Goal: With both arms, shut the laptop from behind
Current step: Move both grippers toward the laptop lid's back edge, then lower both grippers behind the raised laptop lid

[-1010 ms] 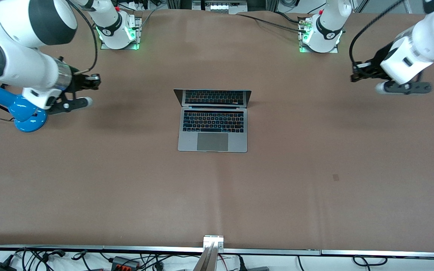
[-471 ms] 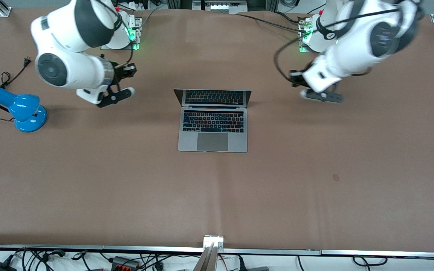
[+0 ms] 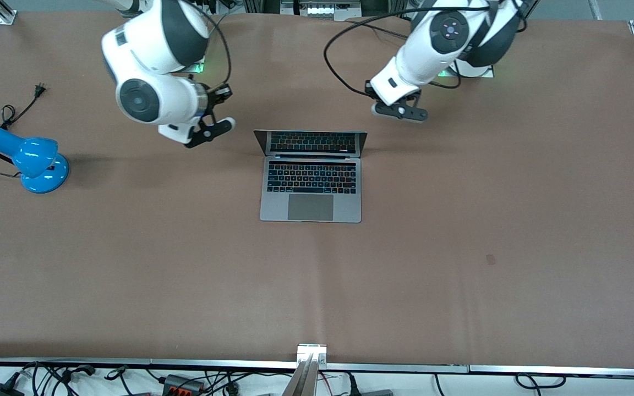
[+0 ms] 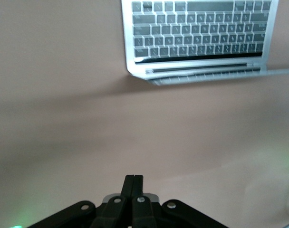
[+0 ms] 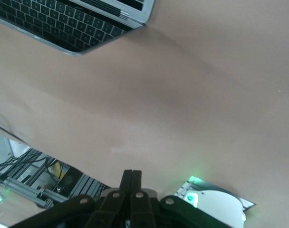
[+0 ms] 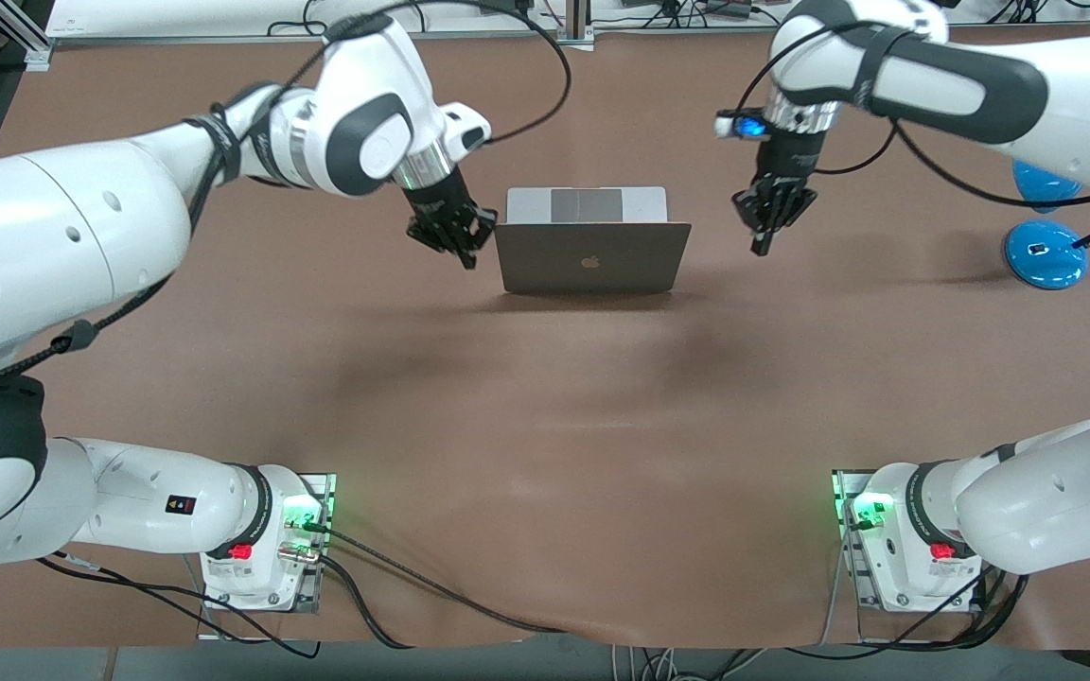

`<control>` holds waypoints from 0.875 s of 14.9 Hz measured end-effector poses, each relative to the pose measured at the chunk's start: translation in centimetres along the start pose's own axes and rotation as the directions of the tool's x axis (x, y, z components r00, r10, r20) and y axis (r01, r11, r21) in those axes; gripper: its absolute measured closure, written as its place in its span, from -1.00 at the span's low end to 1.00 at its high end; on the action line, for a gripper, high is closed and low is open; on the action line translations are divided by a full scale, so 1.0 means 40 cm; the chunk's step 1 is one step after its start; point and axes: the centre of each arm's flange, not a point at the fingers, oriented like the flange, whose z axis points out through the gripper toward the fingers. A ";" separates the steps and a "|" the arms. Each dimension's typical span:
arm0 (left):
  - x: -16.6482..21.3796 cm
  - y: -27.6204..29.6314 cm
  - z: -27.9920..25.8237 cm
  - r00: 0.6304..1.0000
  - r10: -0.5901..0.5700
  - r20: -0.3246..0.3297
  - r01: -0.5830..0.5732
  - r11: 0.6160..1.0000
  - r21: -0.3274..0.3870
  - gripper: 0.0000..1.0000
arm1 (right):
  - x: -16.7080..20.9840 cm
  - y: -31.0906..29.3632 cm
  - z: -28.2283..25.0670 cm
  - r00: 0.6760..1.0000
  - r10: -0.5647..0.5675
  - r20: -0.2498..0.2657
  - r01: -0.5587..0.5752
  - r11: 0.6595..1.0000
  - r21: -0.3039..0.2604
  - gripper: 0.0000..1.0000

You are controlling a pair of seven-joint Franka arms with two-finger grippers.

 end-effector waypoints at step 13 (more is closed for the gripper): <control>0.089 0.045 0.121 0.997 -0.058 -0.060 0.051 0.992 -0.111 0.98 | 0.129 -0.117 0.109 0.982 0.094 -0.162 -0.099 0.995 -0.020 0.98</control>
